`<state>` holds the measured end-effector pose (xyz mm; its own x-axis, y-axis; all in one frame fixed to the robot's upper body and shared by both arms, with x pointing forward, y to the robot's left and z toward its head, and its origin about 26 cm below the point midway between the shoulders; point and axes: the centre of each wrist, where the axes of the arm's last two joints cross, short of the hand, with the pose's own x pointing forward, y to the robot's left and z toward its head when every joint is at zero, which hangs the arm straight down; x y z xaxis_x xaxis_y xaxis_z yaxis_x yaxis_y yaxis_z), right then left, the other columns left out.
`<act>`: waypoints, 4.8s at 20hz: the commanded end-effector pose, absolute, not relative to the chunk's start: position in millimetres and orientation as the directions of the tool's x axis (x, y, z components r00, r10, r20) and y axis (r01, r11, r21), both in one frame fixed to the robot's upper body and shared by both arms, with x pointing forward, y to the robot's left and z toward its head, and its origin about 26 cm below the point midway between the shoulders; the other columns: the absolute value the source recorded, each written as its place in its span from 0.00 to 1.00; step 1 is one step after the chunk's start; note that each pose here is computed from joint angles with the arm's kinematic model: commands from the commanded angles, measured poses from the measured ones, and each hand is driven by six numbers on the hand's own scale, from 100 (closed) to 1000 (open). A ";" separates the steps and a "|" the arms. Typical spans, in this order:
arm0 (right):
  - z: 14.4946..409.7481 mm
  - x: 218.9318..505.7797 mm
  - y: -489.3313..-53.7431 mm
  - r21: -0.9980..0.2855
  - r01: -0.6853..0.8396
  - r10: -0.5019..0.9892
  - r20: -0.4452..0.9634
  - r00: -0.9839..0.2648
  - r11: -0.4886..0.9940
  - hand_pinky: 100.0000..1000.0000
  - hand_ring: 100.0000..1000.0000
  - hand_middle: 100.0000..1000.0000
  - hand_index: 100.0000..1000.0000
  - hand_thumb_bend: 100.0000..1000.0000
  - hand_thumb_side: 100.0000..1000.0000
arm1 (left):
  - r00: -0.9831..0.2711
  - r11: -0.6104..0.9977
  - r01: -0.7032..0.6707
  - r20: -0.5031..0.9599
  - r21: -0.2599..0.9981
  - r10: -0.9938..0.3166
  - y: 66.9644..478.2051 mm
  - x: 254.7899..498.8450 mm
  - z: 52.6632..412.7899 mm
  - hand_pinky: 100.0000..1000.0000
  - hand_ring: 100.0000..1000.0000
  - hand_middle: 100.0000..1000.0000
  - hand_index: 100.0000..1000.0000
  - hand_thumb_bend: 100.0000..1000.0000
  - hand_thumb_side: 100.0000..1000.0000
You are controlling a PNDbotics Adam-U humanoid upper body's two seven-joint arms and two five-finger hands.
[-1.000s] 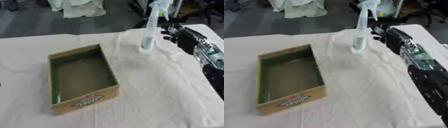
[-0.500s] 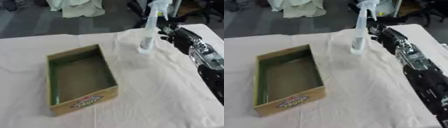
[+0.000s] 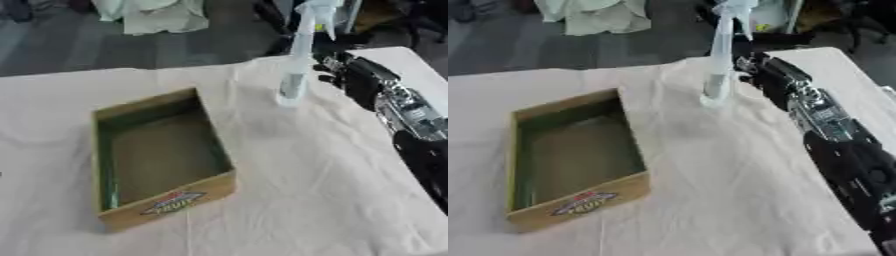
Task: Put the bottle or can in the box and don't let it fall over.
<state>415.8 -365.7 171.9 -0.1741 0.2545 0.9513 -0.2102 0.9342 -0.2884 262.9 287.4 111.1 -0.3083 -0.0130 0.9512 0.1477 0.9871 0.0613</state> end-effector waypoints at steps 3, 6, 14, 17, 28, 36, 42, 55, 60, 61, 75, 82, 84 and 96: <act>173.4 421.4 -365.3 -0.281 -0.117 0.259 0.949 -0.178 0.953 0.99 1.00 1.00 1.00 0.00 0.55 | -0.319 0.984 0.163 0.948 0.073 -0.017 286.6 263.5 115.2 1.00 0.86 1.00 0.77 0.00 0.87; 166.7 425.9 -367.9 -0.251 -0.058 0.239 0.958 -0.162 0.966 0.98 1.00 1.00 1.00 0.00 0.59 | -0.316 0.983 0.172 0.949 0.069 -0.011 286.1 264.2 115.3 1.00 0.86 1.00 0.77 0.00 0.86; 141.6 439.9 -397.2 -0.253 0.015 0.253 0.958 -0.139 0.967 0.99 1.00 1.00 1.00 0.00 0.57 | -0.309 0.978 0.201 0.951 0.056 0.009 283.0 265.8 115.1 1.00 0.86 1.00 0.77 0.00 0.86; 138.0 441.2 -406.4 -0.255 0.036 0.258 0.956 -0.141 0.966 0.99 1.00 1.00 1.00 0.00 0.57 | -0.310 0.977 0.206 0.951 0.054 0.012 281.9 266.4 115.5 1.00 0.86 1.00 0.77 0.00 0.86; 155.8 446.3 -416.6 -0.230 0.071 0.240 0.950 -0.200 0.971 0.97 1.00 1.00 1.00 0.00 0.58 | -0.309 0.974 0.221 0.951 0.050 0.022 277.9 267.6 115.4 1.00 0.86 1.00 0.77 0.00 0.87; 163.3 448.4 -413.7 -0.192 0.075 0.204 0.954 -0.218 0.978 0.97 1.00 1.00 1.00 0.00 0.59 | -0.307 0.973 0.227 0.951 0.047 0.025 276.1 268.2 115.2 1.00 0.86 1.00 0.77 0.00 0.88; 167.1 450.0 -406.8 -0.213 0.052 0.219 0.944 -0.248 0.976 0.98 1.00 1.00 1.00 0.00 0.57 | -0.305 0.973 0.225 0.952 0.047 0.025 276.3 268.1 114.5 1.00 0.86 1.00 0.77 0.00 0.88; 174.4 452.8 -391.1 -0.212 0.005 0.205 0.937 -0.282 0.977 0.98 1.00 1.00 1.00 0.00 0.57 | -0.307 0.973 0.227 0.951 0.046 0.027 275.7 268.8 115.4 1.00 0.86 1.00 0.77 0.00 0.88; 175.3 453.6 -385.7 -0.210 -0.008 0.199 0.937 -0.289 0.978 0.98 1.00 1.00 1.00 0.00 0.56 | -0.307 0.972 0.229 0.951 0.045 0.028 275.2 269.1 115.8 1.00 0.86 1.00 0.77 0.00 0.88; 175.9 453.6 -384.6 -0.210 -0.012 0.197 0.936 -0.293 0.978 0.98 1.00 1.00 1.00 0.00 0.56 | -0.307 0.972 0.229 0.951 0.045 0.028 275.2 269.1 115.8 1.00 0.86 1.00 0.77 0.00 0.88; 179.2 455.0 -367.0 -0.206 -0.072 0.172 0.931 -0.322 0.976 0.98 1.00 1.00 1.00 0.00 0.56 | -0.305 0.972 0.233 0.952 0.042 0.032 274.1 269.7 115.6 1.00 0.86 1.00 0.77 0.00 0.88; 175.1 455.2 -361.7 -0.206 -0.090 0.167 0.932 -0.322 0.974 0.99 1.00 1.00 1.00 0.00 0.56 | -0.302 0.971 0.236 0.953 0.040 0.034 273.2 270.1 115.3 1.00 0.86 1.00 0.77 0.00 0.88; 174.7 455.3 -359.8 -0.207 -0.097 0.165 0.932 -0.324 0.974 0.99 1.00 1.00 1.00 0.00 0.56 | -0.302 0.971 0.236 0.953 0.040 0.034 273.1 270.3 115.3 1.00 0.86 1.00 0.77 0.00 0.88; 162.7 453.1 -358.6 -0.180 -0.099 0.145 0.945 -0.292 0.979 0.98 1.00 1.00 1.00 0.00 0.56 | -0.299 0.971 0.237 0.953 0.038 0.036 272.4 270.8 114.8 1.00 0.86 1.00 0.77 0.00 0.88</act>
<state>451.6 -358.9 150.4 -0.2638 0.1421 0.9541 -0.0957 0.9804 -0.1725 269.5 272.2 108.4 -0.2796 0.0466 0.9590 0.2338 0.9720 0.0210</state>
